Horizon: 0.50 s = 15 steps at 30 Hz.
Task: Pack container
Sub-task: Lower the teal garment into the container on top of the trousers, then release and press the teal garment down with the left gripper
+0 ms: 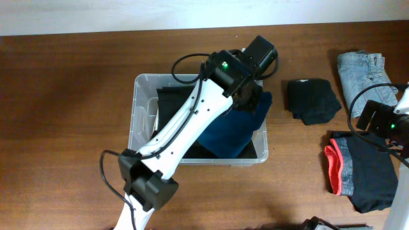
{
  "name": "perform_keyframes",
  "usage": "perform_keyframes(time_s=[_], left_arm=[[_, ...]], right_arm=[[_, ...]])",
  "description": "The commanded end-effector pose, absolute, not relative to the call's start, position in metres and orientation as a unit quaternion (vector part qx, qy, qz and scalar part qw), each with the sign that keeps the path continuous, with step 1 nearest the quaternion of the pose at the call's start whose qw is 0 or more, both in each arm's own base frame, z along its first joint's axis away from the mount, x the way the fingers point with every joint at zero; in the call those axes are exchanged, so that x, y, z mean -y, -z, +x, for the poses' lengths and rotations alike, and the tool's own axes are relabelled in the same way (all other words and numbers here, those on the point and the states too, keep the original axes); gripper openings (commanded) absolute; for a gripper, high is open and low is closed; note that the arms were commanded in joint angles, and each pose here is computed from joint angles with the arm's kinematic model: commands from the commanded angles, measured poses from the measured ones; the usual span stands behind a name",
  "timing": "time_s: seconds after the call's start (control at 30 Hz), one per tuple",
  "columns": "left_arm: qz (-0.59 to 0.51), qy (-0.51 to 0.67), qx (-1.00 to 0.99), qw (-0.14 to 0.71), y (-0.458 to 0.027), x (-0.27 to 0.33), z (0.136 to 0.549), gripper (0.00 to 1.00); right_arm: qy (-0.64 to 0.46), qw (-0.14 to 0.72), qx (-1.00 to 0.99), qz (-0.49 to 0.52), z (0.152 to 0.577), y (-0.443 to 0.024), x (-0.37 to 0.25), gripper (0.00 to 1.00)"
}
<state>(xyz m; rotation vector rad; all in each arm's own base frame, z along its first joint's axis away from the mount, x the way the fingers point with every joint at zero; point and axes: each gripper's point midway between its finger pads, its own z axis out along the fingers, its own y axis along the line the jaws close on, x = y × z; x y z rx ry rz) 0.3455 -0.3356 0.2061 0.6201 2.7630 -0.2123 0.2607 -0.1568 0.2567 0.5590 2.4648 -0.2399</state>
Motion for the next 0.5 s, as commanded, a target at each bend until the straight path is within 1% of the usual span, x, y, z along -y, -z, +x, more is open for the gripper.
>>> perform_keyframes(time_s=[0.0, 0.13, 0.33, 0.47], left_arm=[[0.244, 0.089, -0.958, 0.123, -0.184, 0.349, 0.341, 0.01], [0.258, 0.105, -0.953, 0.124, -0.176, 0.360, 0.345, 0.01], [0.265, 0.104, -0.954, 0.091, -0.144, 0.368, 0.345, 0.01], [0.265, 0.096, -0.956, 0.086, -0.125, 0.372, 0.351, 0.01]], right_arm=[[0.091, 0.305, -0.923, 0.215, 0.261, -0.262, 0.158, 0.98], [0.091, 0.305, -0.923, 0.215, 0.261, -0.262, 0.158, 0.98], [0.091, 0.305, -0.923, 0.215, 0.261, -0.262, 0.158, 0.98], [0.091, 0.305, -0.923, 0.215, 0.261, -0.262, 0.158, 0.98]])
